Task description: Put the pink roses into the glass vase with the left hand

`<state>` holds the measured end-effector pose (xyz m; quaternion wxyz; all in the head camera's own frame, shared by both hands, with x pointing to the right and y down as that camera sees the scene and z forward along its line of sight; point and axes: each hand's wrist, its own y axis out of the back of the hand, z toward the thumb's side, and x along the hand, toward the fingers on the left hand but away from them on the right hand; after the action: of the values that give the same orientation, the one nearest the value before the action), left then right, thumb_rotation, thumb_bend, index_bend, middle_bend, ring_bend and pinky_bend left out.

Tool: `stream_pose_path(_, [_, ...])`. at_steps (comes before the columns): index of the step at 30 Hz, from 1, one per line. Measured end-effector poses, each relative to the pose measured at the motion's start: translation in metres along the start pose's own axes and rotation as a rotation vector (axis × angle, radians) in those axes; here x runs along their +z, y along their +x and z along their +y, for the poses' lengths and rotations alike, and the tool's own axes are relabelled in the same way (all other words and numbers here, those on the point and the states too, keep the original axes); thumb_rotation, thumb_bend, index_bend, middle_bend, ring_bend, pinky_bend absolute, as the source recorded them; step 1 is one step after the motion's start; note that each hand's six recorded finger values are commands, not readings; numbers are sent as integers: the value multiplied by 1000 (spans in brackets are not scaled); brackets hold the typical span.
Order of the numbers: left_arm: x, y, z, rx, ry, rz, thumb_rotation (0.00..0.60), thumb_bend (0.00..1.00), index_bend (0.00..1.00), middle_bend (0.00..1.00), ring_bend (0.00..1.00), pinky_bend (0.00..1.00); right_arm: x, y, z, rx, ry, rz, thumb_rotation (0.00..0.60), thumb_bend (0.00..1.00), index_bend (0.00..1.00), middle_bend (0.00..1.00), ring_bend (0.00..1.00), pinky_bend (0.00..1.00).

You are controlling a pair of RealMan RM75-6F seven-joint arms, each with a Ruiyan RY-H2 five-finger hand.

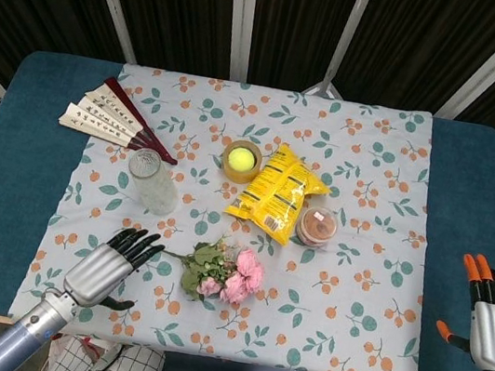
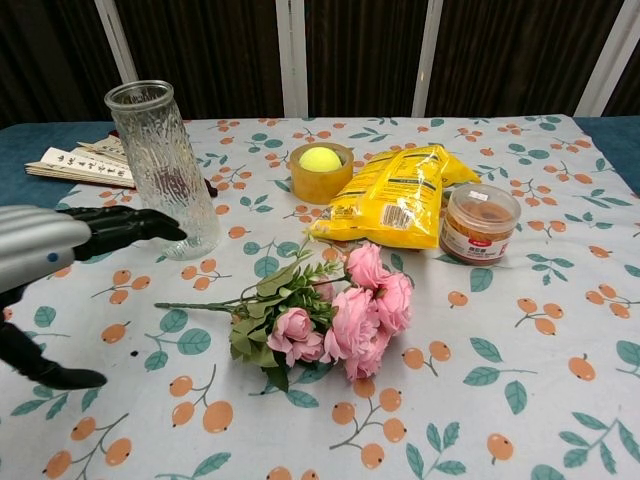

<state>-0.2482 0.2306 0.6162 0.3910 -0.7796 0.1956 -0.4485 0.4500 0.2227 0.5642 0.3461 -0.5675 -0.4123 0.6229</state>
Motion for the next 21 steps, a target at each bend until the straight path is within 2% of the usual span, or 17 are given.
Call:
stream_pose_path(9, [36, 55, 7, 76, -57, -44, 600, 1, 37, 3, 0, 83, -6, 0, 3, -8, -18, -16, 600, 116, 0, 0, 0, 0])
stream_pose_path(16, [58, 89, -9, 48, -94, -51, 600, 0, 36, 4, 0, 83, -10, 1, 6, -15, -25, -25, 600, 116, 0, 0, 0, 0])
stream_pose_path(21, [71, 100, -19, 21, -122, -53, 600, 0, 37, 15, 0, 84, -10, 2, 8, -23, -28, -26, 600, 117, 0, 0, 0, 0])
